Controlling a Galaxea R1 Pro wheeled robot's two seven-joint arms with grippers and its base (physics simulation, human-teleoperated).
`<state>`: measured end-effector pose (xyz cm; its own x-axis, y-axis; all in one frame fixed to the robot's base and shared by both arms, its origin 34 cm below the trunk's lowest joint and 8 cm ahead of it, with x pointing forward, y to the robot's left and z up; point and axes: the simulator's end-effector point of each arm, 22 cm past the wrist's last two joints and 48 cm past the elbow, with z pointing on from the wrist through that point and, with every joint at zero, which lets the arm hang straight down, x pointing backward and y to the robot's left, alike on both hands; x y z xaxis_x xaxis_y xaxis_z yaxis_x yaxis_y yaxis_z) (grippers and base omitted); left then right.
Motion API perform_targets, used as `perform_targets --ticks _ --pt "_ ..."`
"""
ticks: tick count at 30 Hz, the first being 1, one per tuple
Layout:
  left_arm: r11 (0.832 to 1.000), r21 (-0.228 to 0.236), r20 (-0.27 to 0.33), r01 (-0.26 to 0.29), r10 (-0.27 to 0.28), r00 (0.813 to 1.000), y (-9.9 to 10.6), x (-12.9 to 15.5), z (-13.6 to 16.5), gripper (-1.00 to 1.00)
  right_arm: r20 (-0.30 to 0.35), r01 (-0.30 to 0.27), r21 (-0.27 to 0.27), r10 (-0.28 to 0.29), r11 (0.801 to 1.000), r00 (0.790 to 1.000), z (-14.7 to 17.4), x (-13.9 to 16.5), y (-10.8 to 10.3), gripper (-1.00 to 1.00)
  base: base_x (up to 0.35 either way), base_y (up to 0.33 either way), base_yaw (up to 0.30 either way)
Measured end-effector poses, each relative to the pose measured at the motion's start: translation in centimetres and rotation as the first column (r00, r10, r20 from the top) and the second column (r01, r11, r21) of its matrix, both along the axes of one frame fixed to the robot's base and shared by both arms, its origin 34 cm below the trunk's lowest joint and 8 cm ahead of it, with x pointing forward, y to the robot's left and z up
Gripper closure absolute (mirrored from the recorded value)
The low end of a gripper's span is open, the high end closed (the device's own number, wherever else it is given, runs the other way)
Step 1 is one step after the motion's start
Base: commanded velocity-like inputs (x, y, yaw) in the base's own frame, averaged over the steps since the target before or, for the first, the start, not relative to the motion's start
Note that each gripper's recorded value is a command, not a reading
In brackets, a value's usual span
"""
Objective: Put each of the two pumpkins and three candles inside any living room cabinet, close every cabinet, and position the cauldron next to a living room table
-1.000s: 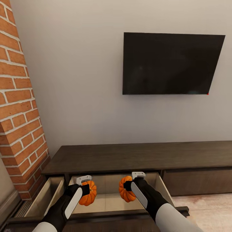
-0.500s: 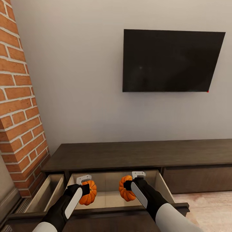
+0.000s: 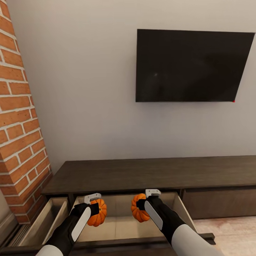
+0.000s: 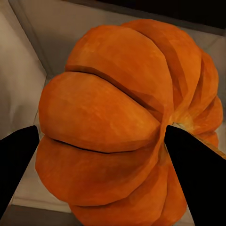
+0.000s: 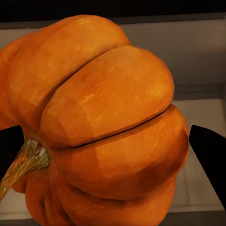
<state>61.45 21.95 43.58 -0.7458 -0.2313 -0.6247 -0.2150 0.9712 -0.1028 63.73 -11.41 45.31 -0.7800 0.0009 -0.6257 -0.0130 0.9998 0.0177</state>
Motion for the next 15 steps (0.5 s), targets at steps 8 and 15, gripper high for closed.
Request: perform_targets --ticks 8,15 --pt "1.000 -0.001 0.001 0.001 -0.001 1.000 -0.08 0.02 0.03 1.00 0.000 0.000 0.000 0.000 1.000 1.000 -0.01 0.00 0.00 1.00 0.096 0.000 0.000" --pt "1.000 -0.001 0.000 0.000 0.000 1.000 -0.07 -0.12 -0.45 1.00 -0.005 0.001 0.001 -0.001 1.000 1.000 -0.59 -0.21 -0.05 1.00 0.003 0.000 0.000"
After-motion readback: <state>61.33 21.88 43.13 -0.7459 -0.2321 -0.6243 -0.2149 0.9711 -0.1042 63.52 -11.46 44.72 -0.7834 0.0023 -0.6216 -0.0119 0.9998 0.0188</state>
